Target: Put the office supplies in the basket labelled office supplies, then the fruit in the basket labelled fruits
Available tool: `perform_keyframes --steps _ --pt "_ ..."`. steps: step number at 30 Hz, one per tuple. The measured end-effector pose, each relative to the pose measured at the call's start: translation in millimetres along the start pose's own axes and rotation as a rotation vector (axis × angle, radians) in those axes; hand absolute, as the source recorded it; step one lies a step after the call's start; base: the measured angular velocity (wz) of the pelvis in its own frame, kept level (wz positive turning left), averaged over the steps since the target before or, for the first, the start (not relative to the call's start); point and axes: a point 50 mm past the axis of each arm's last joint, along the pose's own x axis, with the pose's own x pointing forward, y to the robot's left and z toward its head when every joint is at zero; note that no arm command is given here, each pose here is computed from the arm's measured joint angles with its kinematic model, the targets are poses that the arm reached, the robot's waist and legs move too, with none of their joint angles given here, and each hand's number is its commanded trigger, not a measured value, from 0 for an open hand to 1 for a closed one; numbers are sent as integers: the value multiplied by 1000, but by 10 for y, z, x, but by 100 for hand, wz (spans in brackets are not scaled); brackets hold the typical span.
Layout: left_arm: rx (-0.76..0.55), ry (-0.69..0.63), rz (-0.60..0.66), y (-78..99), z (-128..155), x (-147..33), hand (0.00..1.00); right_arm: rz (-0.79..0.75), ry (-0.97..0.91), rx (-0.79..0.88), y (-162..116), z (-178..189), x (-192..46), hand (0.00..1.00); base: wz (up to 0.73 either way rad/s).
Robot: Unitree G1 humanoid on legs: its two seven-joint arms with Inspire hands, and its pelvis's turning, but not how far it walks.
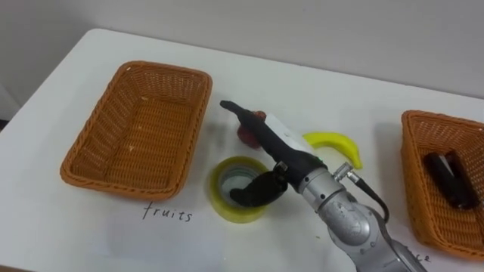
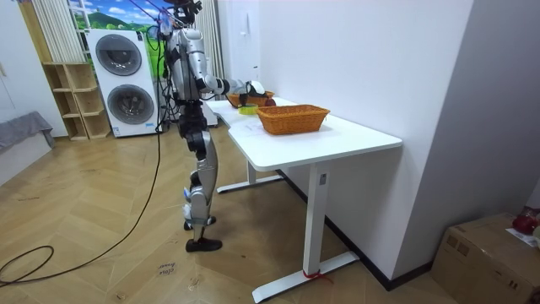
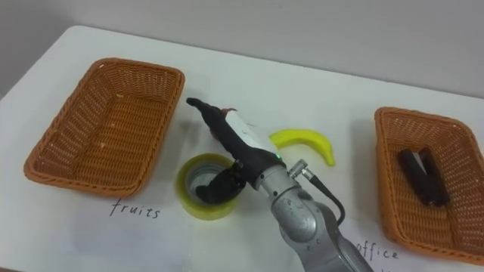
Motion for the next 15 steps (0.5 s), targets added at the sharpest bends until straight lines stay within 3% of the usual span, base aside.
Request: perform_keyframes --steps 15 --pt "-2 -3 1 -2 -12 -9 0 5 9 -56 7 -11 -4 0 0"
